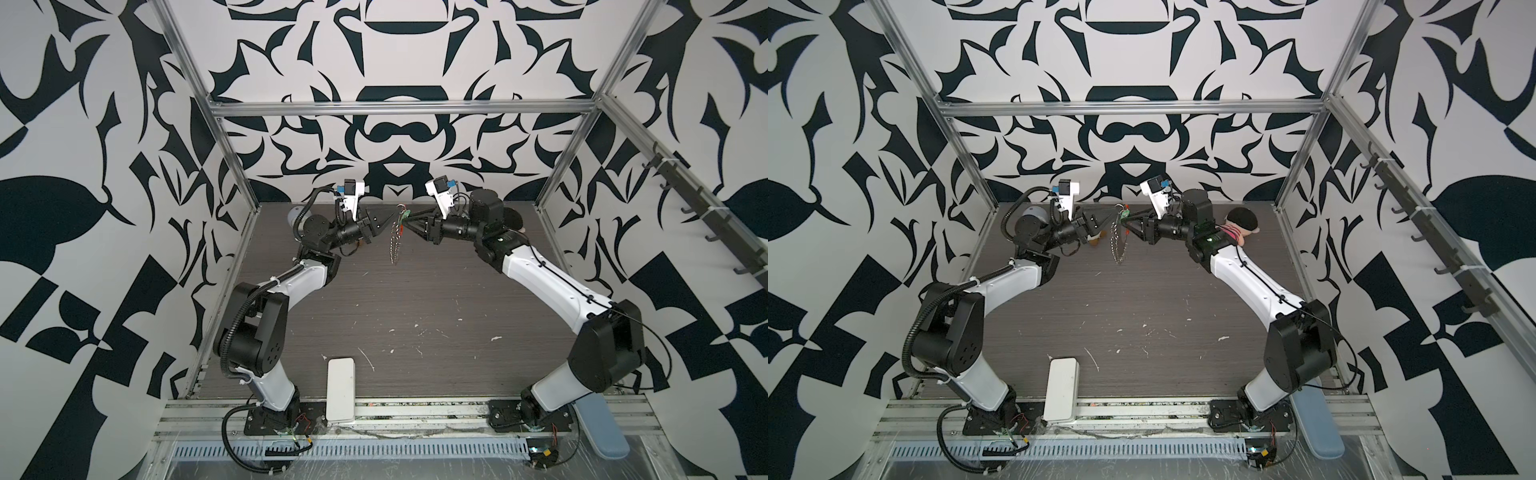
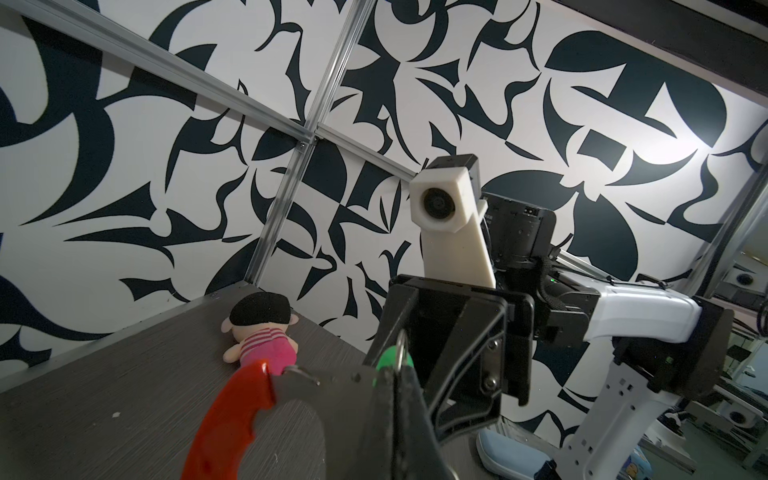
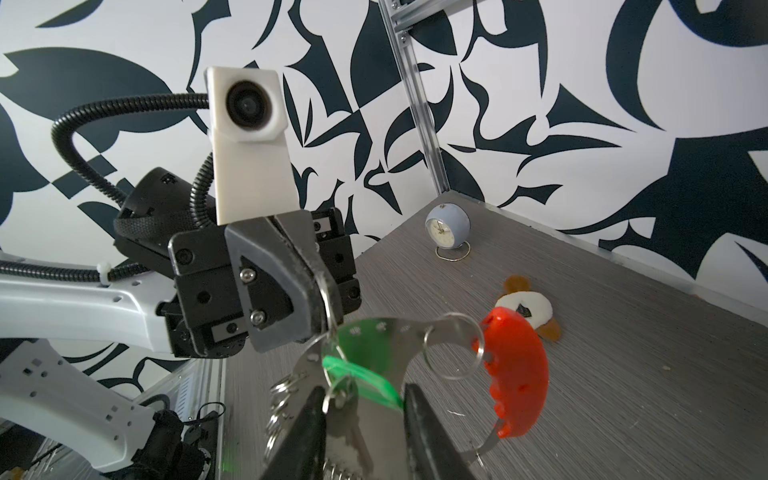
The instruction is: Put the keys on the keyring
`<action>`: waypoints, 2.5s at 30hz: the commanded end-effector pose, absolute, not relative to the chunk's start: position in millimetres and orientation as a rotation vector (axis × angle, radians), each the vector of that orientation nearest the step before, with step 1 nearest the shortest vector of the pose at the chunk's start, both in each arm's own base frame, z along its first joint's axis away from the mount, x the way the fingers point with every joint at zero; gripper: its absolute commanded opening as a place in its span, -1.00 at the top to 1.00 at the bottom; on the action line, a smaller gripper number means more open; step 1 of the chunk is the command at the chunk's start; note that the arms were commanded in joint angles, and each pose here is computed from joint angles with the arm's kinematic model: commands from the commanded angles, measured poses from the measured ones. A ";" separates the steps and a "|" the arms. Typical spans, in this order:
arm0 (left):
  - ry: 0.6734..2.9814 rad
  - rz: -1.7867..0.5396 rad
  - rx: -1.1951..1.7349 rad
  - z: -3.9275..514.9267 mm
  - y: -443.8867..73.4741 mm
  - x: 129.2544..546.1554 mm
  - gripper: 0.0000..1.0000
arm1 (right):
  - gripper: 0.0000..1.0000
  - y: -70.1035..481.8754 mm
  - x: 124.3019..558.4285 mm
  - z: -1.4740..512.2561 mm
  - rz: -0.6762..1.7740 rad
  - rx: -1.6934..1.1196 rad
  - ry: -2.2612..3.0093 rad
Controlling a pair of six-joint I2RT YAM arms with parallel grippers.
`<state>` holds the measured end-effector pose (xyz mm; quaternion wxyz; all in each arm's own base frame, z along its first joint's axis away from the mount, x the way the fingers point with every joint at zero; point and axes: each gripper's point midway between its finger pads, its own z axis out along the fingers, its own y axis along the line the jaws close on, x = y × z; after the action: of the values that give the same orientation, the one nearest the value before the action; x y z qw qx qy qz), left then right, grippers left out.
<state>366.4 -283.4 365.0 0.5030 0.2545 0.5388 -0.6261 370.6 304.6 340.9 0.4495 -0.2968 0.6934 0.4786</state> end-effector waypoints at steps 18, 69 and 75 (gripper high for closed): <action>1.185 -1.508 0.640 399.4 -282.5 360.0 1.00 | 1.00 302.3 352.4 349.7 1.116 -0.822 1.706; 1.167 -1.533 0.635 392.9 -284.5 357.7 1.00 | 0.51 299.9 364.3 376.5 1.189 -0.704 1.605; 1.171 -1.510 0.639 391.8 -284.2 358.3 1.00 | 0.43 273.8 380.2 379.4 1.022 -0.560 1.664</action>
<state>362.1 -287.2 373.8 0.5056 0.2559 0.5197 -0.6394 381.5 290.8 348.4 0.4780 -0.2537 0.7076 0.4544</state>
